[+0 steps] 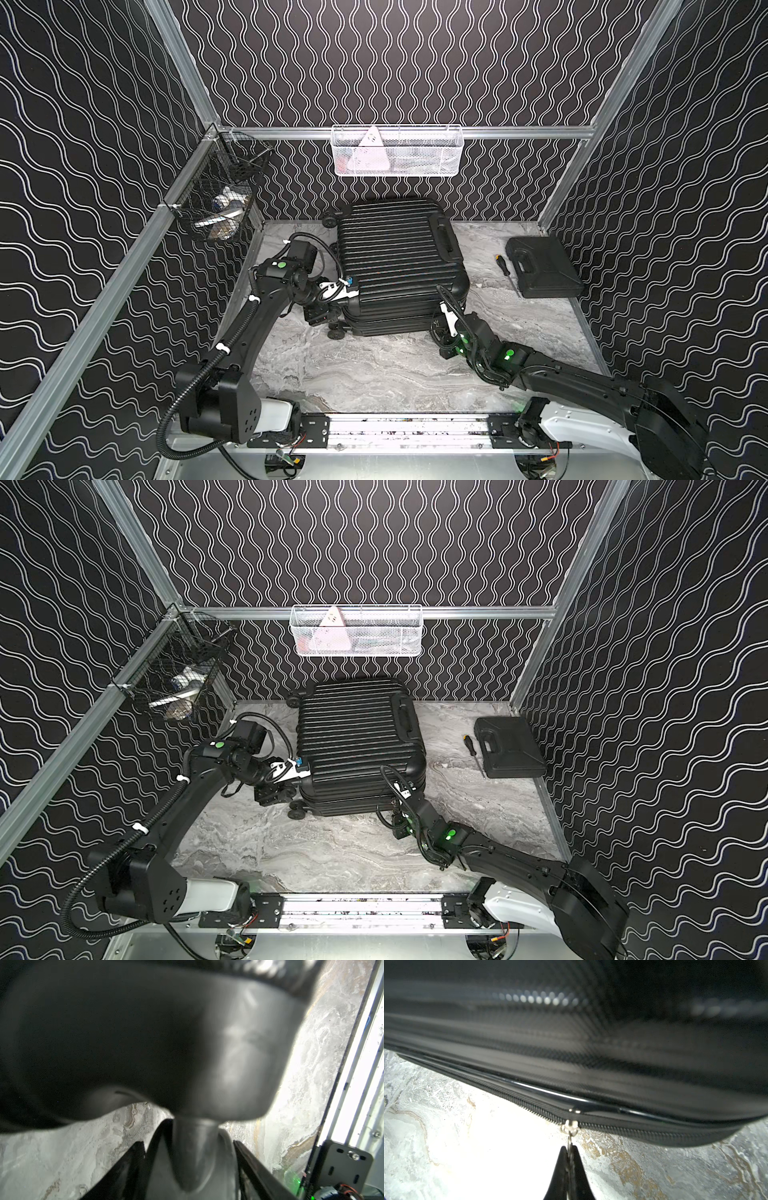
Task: Close the suitcase zippers
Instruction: Zip the zipper on the suitcase.
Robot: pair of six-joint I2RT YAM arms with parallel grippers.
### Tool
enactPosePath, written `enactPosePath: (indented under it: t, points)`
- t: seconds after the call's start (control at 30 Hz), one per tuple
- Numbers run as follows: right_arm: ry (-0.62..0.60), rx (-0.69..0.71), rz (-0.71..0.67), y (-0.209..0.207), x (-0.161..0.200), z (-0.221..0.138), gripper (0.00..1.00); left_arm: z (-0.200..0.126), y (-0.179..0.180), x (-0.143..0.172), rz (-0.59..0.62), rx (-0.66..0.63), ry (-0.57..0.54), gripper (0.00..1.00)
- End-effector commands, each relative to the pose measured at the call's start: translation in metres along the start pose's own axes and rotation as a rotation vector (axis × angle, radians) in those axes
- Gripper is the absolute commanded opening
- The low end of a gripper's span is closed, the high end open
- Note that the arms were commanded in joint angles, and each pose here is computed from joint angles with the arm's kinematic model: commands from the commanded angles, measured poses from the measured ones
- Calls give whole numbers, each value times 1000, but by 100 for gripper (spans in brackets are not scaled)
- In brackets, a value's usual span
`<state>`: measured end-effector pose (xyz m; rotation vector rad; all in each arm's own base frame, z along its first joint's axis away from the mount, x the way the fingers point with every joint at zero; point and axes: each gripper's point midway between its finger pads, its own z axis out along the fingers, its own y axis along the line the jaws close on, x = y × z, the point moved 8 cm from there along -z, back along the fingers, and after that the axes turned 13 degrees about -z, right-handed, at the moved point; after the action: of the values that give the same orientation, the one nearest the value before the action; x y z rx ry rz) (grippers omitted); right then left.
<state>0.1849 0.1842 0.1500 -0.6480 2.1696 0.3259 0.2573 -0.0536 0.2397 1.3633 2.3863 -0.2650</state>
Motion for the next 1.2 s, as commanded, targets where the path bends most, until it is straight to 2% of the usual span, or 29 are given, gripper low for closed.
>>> enactPosePath:
  t: [0.0, 0.1, 0.2, 0.3, 0.47, 0.6, 0.7, 0.9, 1.17]
  points:
    - [63, -4, 13, 0, 10, 1, 0, 2, 0, -2, 71, 11, -31, 67]
    - [60, -5, 14, 0, 10, 1, 0, 5, 0, -2, 63, 25, -21, 57]
    - [61, -1, 11, -1, 10, 0, 0, 5, 2, -3, 51, 26, -28, 37]
    - [56, 8, 12, -2, 10, -1, 0, 4, 2, -6, 32, 19, -35, 25]
    - [48, 44, 2, -6, 8, -3, 0, 0, -5, -22, -29, -60, -72, 26]
    - [50, 68, -18, -8, 6, -5, 0, -5, -12, -28, -163, -80, -100, 26]
    - [54, 30, -34, -4, 6, -4, 0, -4, -17, -31, -238, -109, -116, 24]
    - [53, -47, -67, 3, 6, -4, 0, -1, -45, -35, -250, -25, -197, 25]
    - [33, -203, -112, 19, 3, -3, 0, 4, -55, -34, -287, -12, -181, 23]
